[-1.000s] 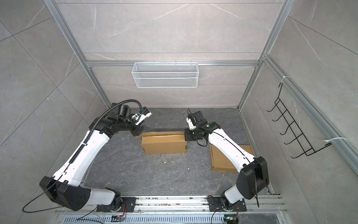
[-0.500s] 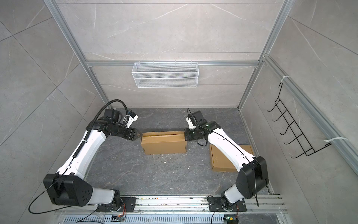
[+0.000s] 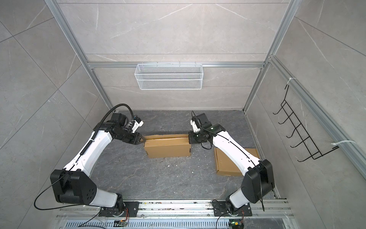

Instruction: Fold the paper box

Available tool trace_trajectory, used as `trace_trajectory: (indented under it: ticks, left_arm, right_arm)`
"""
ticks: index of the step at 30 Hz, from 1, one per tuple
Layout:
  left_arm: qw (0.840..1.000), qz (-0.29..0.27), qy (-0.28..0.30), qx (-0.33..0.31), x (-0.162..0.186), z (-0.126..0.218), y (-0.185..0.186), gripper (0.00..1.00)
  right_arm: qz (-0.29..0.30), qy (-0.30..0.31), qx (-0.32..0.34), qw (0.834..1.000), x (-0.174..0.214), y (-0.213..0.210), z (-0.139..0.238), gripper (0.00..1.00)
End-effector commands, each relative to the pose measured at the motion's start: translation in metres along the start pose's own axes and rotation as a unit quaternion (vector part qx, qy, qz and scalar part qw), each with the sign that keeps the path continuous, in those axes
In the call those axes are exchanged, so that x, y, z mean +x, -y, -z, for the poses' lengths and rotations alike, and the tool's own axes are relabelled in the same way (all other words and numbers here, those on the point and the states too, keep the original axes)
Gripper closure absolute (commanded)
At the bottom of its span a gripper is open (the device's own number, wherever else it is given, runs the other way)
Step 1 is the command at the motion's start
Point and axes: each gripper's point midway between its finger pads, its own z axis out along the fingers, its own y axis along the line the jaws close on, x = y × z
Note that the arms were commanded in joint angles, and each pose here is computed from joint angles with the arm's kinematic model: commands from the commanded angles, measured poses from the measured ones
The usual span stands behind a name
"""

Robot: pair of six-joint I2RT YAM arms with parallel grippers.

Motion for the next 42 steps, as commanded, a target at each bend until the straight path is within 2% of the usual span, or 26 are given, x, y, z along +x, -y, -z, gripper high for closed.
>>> trace_trajectory:
  ticks: [1, 11, 19, 32, 42]
  left_arm:
    - [1.000, 0.021, -0.006, -0.007, 0.003, 0.006, 0.002, 0.73]
    - [0.999, 0.051, -0.002, -0.001, 0.000, 0.007, 0.005, 0.85]
    - [0.998, 0.068, 0.007, 0.009, -0.008, 0.014, 0.014, 0.91]
    - [0.994, 0.105, -0.009, 0.007, -0.001, -0.003, 0.015, 0.89]
    - [0.994, 0.104, -0.028, -0.017, 0.019, -0.015, 0.003, 0.88]
  right_arm:
    - [-0.005, -0.047, 0.021, 0.999, 0.021, 0.010, -0.014, 1.00]
    - [-0.013, -0.048, 0.017, 0.999, 0.022, 0.008, -0.015, 1.00]
    - [-0.018, -0.052, 0.015, 0.998, 0.025, 0.009, -0.018, 1.00]
    - [-0.028, -0.053, 0.009, 0.998, 0.025, 0.008, -0.022, 1.00]
    - [-0.029, -0.052, 0.012, 0.998, 0.026, 0.009, -0.025, 1.00]
